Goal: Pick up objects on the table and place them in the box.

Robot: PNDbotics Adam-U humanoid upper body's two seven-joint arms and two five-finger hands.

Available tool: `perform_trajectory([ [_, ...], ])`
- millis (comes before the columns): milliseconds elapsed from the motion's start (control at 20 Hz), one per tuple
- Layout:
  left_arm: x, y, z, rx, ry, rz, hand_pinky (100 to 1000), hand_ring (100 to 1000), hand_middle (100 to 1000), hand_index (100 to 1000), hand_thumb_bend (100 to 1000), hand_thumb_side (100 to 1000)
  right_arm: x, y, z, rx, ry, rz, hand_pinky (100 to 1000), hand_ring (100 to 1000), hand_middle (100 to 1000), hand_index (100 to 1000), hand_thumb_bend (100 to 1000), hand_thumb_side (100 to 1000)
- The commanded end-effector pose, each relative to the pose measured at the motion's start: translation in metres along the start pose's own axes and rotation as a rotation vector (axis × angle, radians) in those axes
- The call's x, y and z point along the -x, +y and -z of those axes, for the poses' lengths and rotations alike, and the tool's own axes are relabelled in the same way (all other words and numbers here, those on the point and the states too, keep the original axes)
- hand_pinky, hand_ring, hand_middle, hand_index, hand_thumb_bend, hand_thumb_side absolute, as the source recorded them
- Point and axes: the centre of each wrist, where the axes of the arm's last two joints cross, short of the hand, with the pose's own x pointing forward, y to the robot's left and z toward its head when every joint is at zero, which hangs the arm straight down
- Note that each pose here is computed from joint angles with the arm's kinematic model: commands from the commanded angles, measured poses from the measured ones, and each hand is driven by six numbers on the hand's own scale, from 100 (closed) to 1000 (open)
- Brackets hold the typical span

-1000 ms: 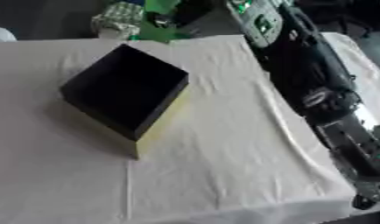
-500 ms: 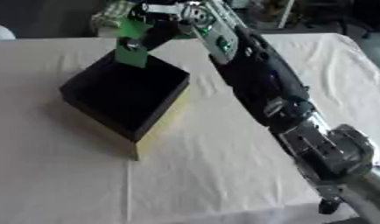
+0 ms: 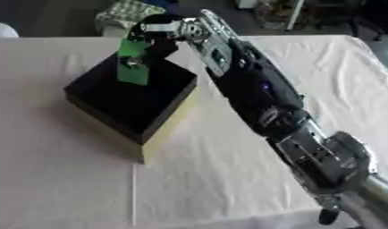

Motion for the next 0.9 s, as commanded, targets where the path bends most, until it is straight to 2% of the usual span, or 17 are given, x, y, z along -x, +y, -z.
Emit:
perform_trajectory([
  [50,-0.007,0.000,0.006,0.001,-0.040,0.003,666,720,626,747,113,865,-0.006,-0.006,0.000,0.004,-0.020,-0.020,691,662,534,776,100,693],
  [900,-0.006,0.000,0.002,0.007,-0.023,-0.003,665,720,625,746,114,870,-0.008,0.027,0.013,-0.081,-0.012,-0.055,700,666,540,770,100,722],
])
